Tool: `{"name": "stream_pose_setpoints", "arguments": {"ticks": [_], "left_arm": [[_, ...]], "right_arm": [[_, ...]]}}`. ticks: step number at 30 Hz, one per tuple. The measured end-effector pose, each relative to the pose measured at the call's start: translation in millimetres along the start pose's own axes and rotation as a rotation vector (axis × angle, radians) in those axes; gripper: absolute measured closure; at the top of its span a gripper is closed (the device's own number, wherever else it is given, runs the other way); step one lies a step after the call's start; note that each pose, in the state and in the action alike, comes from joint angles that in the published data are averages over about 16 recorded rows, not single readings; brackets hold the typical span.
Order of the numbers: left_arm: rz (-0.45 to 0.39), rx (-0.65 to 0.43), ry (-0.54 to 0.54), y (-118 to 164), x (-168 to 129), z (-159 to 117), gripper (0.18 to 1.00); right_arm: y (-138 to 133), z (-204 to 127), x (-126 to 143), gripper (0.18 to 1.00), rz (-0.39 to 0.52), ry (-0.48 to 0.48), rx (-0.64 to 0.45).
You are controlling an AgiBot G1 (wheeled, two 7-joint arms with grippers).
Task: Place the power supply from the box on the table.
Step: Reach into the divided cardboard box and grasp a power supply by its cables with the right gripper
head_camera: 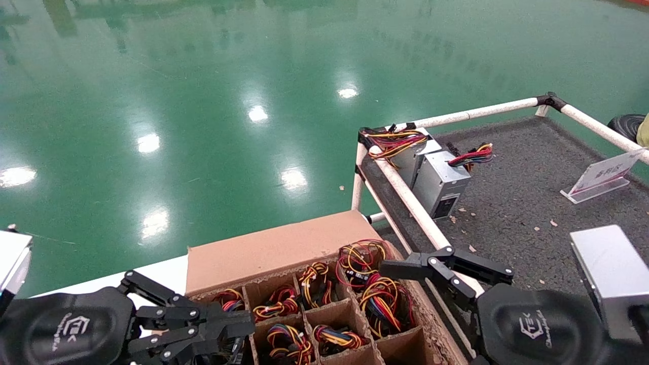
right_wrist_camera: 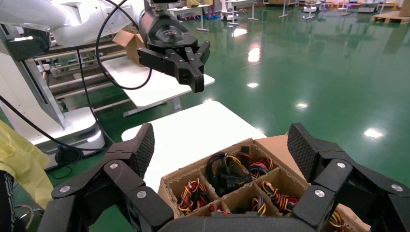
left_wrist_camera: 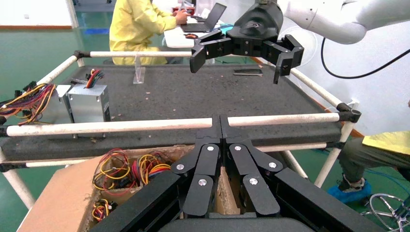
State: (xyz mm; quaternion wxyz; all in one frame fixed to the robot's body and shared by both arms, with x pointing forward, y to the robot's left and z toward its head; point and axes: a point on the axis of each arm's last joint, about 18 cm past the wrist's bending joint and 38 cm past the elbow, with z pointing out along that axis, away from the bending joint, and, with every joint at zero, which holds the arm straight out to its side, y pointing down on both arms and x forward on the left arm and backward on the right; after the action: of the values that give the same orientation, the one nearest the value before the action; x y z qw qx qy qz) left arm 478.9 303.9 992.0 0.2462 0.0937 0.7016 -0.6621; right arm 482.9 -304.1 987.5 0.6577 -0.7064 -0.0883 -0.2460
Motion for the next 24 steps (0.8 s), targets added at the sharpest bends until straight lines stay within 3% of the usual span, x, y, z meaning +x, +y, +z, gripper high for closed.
{"name": "stream_pose_setpoints", "arguments": {"ticks": [9, 15, 24], "left_arm": [[0.0, 0.0, 0.0, 0, 0, 0, 0.959], [0.0, 0.0, 0.0, 0, 0, 0, 0.9], [0.0, 0.0, 0.0, 0, 0, 0, 0.736]], "right_arm": [[36, -1, 18, 0.179, 0.048, 0.064, -0.082], [65, -5, 35, 0.179, 0.07, 0.109, -0.175], [92, -11, 59, 0.179, 0.071, 0.153, -0.308]]}}
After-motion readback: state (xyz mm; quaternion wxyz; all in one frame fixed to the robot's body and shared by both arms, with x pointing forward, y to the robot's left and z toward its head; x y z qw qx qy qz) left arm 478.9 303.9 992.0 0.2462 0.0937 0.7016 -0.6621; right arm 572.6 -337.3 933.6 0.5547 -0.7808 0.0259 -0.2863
